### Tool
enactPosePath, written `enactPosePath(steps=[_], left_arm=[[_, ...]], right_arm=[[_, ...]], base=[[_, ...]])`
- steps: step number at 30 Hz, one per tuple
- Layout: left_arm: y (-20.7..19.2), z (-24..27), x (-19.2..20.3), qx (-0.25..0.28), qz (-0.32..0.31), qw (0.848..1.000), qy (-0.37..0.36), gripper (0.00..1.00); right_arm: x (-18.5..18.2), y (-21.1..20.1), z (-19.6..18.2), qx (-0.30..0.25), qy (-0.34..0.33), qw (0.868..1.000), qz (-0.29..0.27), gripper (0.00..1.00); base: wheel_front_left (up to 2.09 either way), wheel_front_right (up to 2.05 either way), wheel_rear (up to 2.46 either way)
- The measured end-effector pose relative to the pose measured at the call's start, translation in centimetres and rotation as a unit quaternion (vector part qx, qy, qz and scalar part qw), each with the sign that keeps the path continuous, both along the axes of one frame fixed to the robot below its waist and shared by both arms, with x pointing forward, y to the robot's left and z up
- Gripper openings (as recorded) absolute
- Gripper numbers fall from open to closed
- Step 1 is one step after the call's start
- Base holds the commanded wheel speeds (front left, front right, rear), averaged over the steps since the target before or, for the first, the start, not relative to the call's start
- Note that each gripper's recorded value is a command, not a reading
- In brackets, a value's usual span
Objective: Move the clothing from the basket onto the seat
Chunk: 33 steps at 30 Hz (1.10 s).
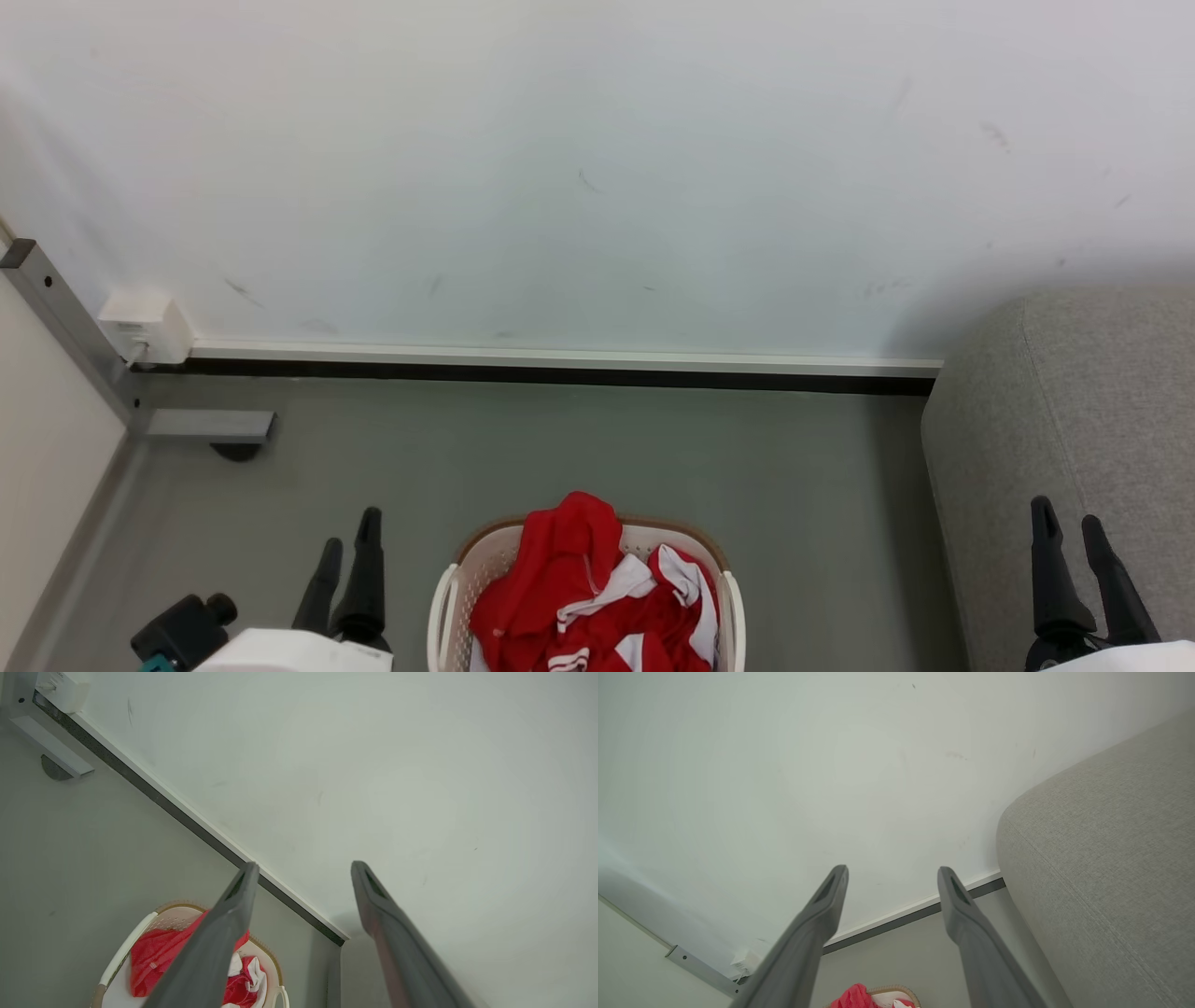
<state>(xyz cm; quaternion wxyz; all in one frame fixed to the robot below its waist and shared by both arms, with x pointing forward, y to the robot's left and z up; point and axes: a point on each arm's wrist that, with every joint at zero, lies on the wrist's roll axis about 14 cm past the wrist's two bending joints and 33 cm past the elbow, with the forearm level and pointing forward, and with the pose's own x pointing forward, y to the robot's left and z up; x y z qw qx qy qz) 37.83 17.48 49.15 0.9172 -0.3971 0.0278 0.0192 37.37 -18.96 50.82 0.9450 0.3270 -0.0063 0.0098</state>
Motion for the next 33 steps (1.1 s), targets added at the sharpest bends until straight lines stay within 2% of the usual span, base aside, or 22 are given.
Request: enactPosePath(steps=[1, 12, 33], left_arm=[[0.0, 0.0, -0.1, 0.021, -0.002, 1.000, -0.002, 1.00], [0.2, -0.1, -0.5, 0.119, -0.002, 0.993, -0.005, 1.00], [0.1, 0.5, -0.9, 0.244, -0.012, 0.969, -0.027, 1.00]], right_arm=[[0.0, 0.0, 0.1, -0.017, -0.002, 1.000, 0.001, 1.00], [0.0, 0.8, -0.3, -0.101, -0.005, 0.995, 0.017, 1.00], [-0.4, 1.2, -1.1, -0.203, -0.007, 0.979, 0.029, 1.00]], base=[[0.00, 0.00, 0.00], [0.00, 0.00, 0.00], [0.00, 0.00, 0.00]])
